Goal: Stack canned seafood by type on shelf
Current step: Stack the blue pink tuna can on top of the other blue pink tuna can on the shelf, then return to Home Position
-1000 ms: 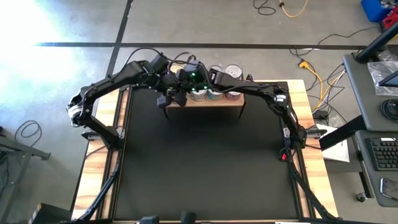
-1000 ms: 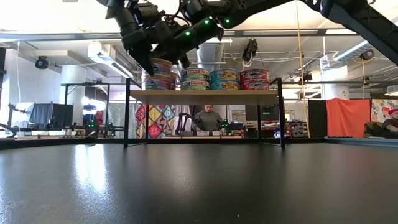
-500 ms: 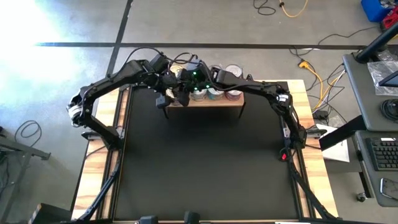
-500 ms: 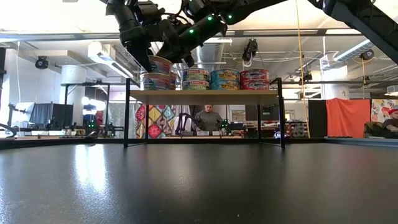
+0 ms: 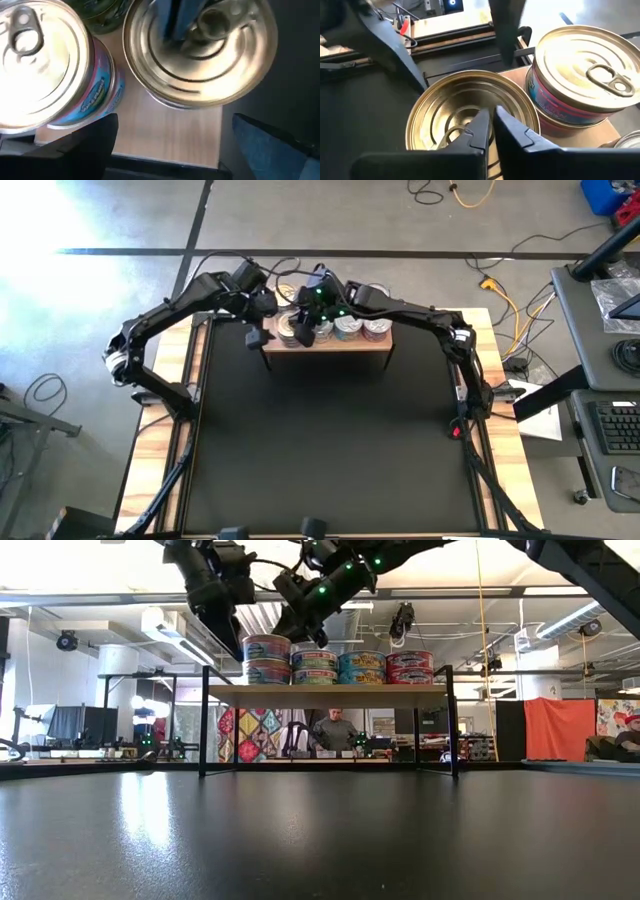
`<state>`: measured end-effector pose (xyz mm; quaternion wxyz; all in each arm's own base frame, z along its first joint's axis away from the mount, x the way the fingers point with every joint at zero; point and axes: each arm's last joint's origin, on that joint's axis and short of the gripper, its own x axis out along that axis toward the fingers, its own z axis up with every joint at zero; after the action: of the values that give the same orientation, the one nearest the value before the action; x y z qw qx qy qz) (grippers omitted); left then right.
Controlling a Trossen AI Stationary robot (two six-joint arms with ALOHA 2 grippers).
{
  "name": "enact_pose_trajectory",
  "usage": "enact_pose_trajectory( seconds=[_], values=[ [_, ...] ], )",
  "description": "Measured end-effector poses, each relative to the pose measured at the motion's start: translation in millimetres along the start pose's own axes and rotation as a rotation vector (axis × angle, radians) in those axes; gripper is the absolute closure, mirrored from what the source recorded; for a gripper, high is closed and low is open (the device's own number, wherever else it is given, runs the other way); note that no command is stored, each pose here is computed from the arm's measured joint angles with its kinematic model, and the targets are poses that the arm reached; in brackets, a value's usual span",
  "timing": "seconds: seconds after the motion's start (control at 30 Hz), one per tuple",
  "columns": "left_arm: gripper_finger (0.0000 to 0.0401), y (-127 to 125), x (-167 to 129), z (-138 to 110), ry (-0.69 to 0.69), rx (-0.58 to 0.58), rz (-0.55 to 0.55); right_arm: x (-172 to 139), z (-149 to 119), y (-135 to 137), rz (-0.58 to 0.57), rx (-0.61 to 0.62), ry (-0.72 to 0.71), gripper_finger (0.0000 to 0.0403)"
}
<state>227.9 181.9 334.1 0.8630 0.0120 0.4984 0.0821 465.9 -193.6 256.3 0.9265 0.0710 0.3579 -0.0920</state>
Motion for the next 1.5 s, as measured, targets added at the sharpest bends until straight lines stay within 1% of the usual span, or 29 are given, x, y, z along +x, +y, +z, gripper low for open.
enact_pose_trajectory(
  seconds=[0.17, 0.37, 0.5, 0.67, 0.8, 0.9, 1.13, 1.27, 1.37, 1.5],
  values=[
    [0.0026, -10, -26, -5, -0.041, -0.047, 0.014, 0, 3, 0, 0.001, -0.006, -0.036, 0.0385],
    [0.0026, -27, -61, -12, -0.146, -0.119, 0.040, 13, 3, 0, 0.013, 0.004, -0.079, 0.0385],
    [0.0026, -34, -76, -15, -0.193, -0.160, 0.054, 16, 6, 1, 0.013, 0.000, -0.122, 0.0385],
    [0.0026, -40, -85, -16, -0.233, -0.154, 0.055, 11, 17, 3, 0.013, 0.011, -0.192, 0.0385],
    [0.0026, -42, -91, -14, -0.299, -0.134, 0.060, -2, 32, 6, 0.014, -0.004, -0.229, 0.0385],
    [0.0028, -44, -98, -14, -0.369, -0.122, 0.044, -12, 40, 7, 0.009, -0.016, -0.219, 0.0385],
    [0.0033, -51, -112, -21, -0.528, -0.131, 0.101, -25, 48, 12, 0.009, -0.003, -0.176, 0.0385],
    [0.0033, -54, -126, -22, -0.612, -0.129, 0.129, -32, 56, 23, 0.021, -0.012, -0.202, 0.0385],
    [0.0033, -58, -134, -27, -0.640, -0.126, 0.134, -37, 63, 33, 0.039, -0.038, -0.235, 0.0385],
    [0.0033, -66, -136, -38, -0.667, -0.171, 0.101, -43, 69, 47, 0.063, -0.046, -0.260, 0.0385]
  ],
)
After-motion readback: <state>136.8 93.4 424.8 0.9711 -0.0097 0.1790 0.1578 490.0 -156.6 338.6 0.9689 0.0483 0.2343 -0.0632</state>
